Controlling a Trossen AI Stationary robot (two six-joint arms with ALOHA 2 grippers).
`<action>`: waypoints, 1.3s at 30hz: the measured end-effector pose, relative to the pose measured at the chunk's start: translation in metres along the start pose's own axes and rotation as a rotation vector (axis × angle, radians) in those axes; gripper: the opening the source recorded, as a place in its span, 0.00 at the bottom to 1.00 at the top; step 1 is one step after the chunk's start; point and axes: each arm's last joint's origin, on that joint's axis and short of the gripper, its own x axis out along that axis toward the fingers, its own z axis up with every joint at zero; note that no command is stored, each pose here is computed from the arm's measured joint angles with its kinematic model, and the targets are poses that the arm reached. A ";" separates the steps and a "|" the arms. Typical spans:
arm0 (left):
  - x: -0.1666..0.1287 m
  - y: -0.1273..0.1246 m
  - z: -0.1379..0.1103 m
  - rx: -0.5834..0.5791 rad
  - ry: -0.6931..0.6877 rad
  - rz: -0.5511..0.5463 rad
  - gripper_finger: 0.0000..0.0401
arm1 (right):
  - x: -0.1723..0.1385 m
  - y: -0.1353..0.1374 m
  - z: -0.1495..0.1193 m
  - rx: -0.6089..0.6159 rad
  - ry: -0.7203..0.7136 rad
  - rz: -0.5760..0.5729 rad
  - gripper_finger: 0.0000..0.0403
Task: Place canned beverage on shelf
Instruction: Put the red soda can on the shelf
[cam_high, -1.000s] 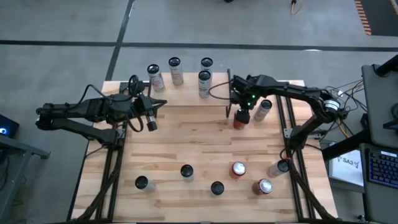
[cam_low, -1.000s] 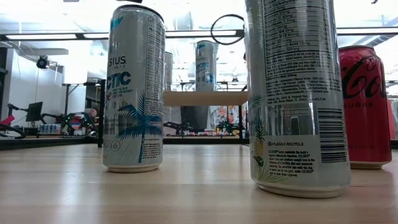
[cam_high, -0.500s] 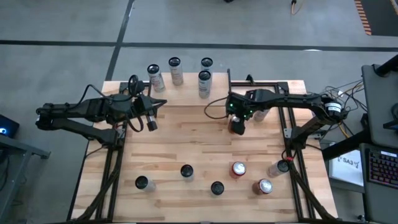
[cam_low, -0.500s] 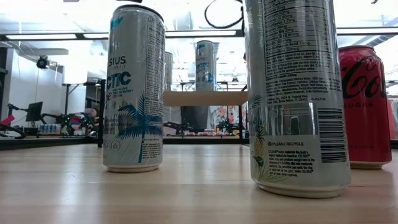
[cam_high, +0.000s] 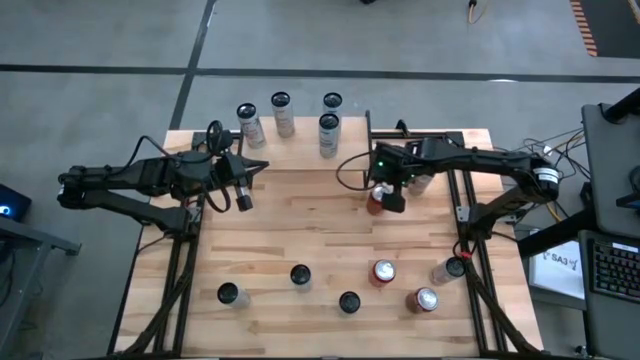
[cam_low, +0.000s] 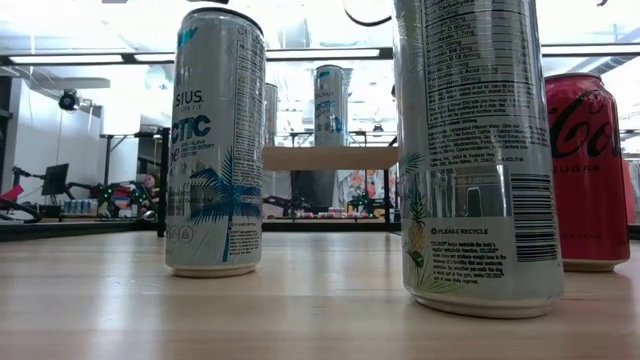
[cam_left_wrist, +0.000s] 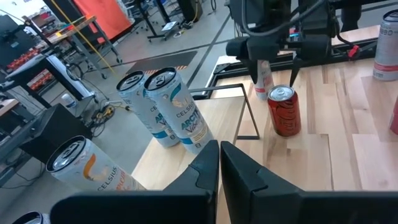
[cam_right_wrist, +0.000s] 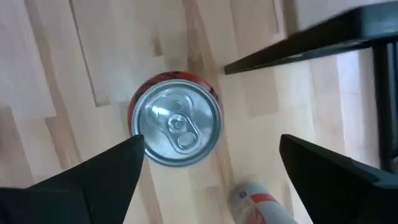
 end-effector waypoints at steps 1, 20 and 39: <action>0.000 0.000 0.000 0.000 0.000 0.000 0.00 | 0.001 0.000 0.001 0.001 -0.001 0.017 0.90; 0.000 0.000 0.001 -0.004 -0.010 -0.018 0.00 | 0.052 0.005 -0.008 0.027 -0.025 0.066 0.89; 0.059 -0.047 0.018 -0.073 -0.142 -0.297 0.40 | -0.064 0.049 0.035 -0.053 -0.287 -0.016 0.73</action>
